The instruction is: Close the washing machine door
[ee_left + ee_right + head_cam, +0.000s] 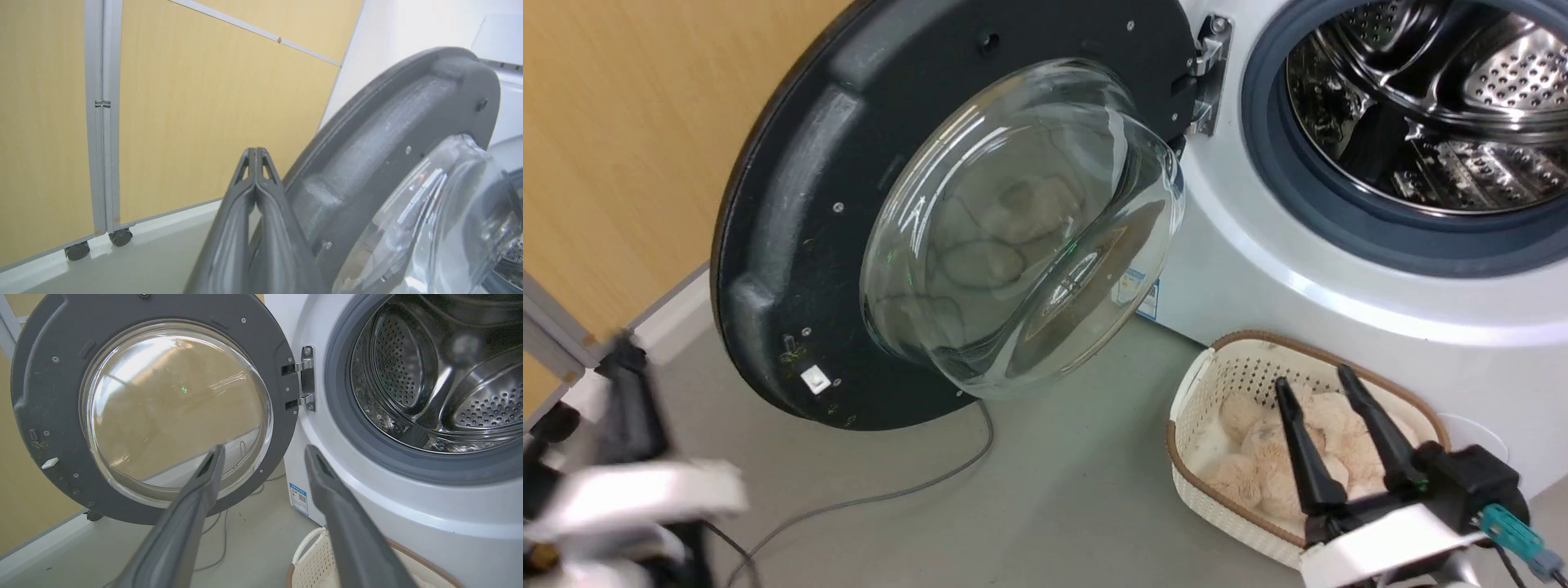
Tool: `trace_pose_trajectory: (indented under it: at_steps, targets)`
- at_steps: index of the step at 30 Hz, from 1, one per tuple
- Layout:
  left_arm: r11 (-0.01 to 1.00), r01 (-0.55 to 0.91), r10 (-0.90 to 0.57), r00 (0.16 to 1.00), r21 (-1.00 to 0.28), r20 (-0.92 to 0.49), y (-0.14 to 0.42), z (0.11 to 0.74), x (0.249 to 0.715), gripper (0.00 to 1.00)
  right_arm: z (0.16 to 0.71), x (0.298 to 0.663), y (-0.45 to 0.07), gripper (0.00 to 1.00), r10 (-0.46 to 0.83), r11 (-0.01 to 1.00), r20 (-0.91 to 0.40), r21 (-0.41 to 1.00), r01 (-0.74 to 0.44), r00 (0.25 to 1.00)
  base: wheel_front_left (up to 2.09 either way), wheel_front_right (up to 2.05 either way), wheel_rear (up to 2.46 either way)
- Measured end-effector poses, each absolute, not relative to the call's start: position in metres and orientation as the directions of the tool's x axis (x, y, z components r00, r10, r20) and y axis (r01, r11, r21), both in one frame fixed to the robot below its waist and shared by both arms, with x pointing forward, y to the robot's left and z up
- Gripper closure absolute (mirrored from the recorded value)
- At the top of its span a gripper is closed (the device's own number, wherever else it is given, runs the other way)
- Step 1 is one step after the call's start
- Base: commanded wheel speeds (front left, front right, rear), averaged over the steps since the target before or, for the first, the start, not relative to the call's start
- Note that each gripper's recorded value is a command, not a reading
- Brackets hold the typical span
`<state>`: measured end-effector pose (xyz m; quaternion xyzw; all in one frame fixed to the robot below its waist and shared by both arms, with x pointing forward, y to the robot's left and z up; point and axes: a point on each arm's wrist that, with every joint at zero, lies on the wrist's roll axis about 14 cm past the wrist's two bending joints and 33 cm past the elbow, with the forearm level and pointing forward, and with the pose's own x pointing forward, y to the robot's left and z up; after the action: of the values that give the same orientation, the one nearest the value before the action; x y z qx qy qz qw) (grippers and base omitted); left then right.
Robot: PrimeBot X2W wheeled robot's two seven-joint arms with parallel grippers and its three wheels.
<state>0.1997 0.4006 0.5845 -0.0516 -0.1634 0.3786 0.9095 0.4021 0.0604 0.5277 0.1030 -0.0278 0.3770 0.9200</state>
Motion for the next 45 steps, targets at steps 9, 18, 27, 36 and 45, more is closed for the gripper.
trace_pose_trajectory:
  at_steps: [9,18,27,36,45]
  targets:
    - [0.557,-0.55,0.769,0.625,-0.622,0.135,0.479,0.601,0.216,1.0,0.519,0.408,0.043,0.0,0.659,0.726,0.1,0.175,-0.665,0.745,0.0,0.0,0.0]
    - [0.311,-0.399,0.599,0.787,-0.863,-0.148,0.472,0.552,0.265,1.0,0.517,0.415,0.03,0.0,0.638,0.747,0.088,0.17,-0.642,0.765,0.0,0.0,0.0]
    - [0.267,-0.307,0.339,0.917,-0.914,-0.209,0.433,0.536,0.288,1.0,0.518,0.415,0.025,0.0,0.629,0.755,0.088,0.169,-0.634,0.772,0.0,0.0,0.0]
    - [0.346,-0.243,0.029,0.968,-0.906,-0.249,0.361,0.523,0.286,1.0,0.531,0.412,0.013,0.0,0.591,0.783,0.124,0.151,-0.604,0.797,0.0,0.0,0.0]
    - [0.295,-0.134,-0.24,0.948,-0.946,-0.209,0.275,0.524,0.291,1.0,0.541,0.407,-0.014,0.0,0.518,0.831,0.152,0.144,-0.537,0.842,0.0,0.0,0.0]
